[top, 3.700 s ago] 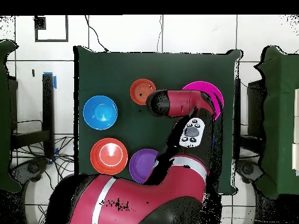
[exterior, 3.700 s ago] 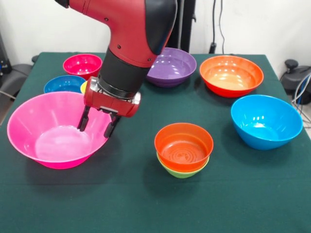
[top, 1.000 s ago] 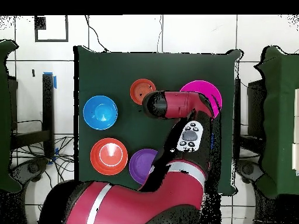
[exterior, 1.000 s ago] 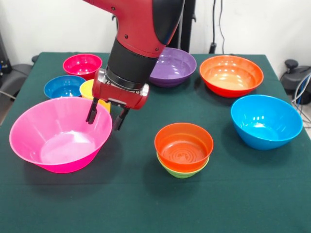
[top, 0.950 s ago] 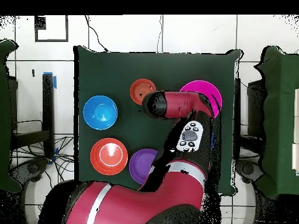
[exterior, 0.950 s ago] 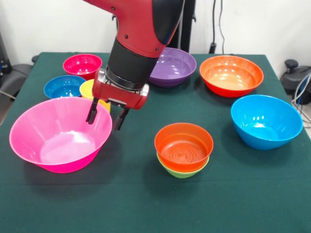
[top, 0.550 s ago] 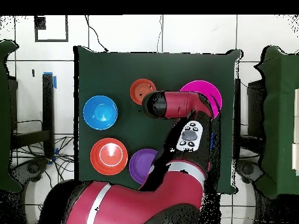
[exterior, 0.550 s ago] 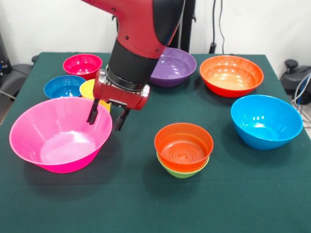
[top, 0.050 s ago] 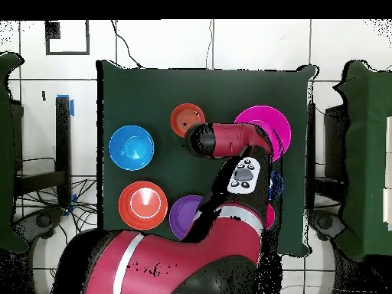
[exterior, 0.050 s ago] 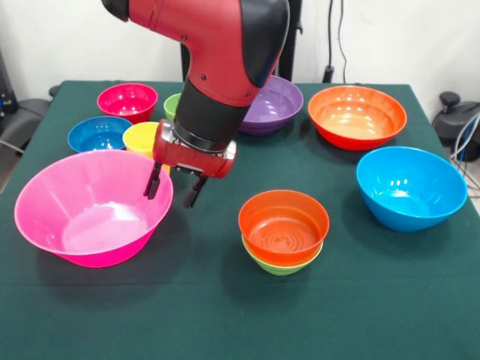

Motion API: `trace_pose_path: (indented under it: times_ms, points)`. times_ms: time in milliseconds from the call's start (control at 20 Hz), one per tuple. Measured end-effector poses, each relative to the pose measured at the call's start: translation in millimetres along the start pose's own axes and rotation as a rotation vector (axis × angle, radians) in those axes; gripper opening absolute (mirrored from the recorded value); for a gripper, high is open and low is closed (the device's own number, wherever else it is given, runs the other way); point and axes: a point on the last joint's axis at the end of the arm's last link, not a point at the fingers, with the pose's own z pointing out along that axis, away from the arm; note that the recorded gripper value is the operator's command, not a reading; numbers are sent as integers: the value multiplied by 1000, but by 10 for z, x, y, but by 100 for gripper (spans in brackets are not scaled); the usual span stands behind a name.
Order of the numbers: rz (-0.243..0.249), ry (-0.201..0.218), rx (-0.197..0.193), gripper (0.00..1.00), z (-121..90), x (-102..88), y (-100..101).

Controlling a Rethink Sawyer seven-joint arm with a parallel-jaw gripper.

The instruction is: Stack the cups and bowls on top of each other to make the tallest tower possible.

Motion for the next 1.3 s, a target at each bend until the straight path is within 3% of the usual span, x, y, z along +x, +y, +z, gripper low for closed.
trace_pose_path:
  times_ms: [500, 550, 750, 1000, 1300]
  points:
    - [-51, 21, 22, 100, 115, 102, 219]
    - [-60, 24, 34, 0, 121, 120, 224]
    - [-65, 27, 45, 0, 130, 133, 204]
    - [-60, 10, 81, 0, 64, 47, 25]
    - [-68, 3, 91, 0, 59, 20, -6]
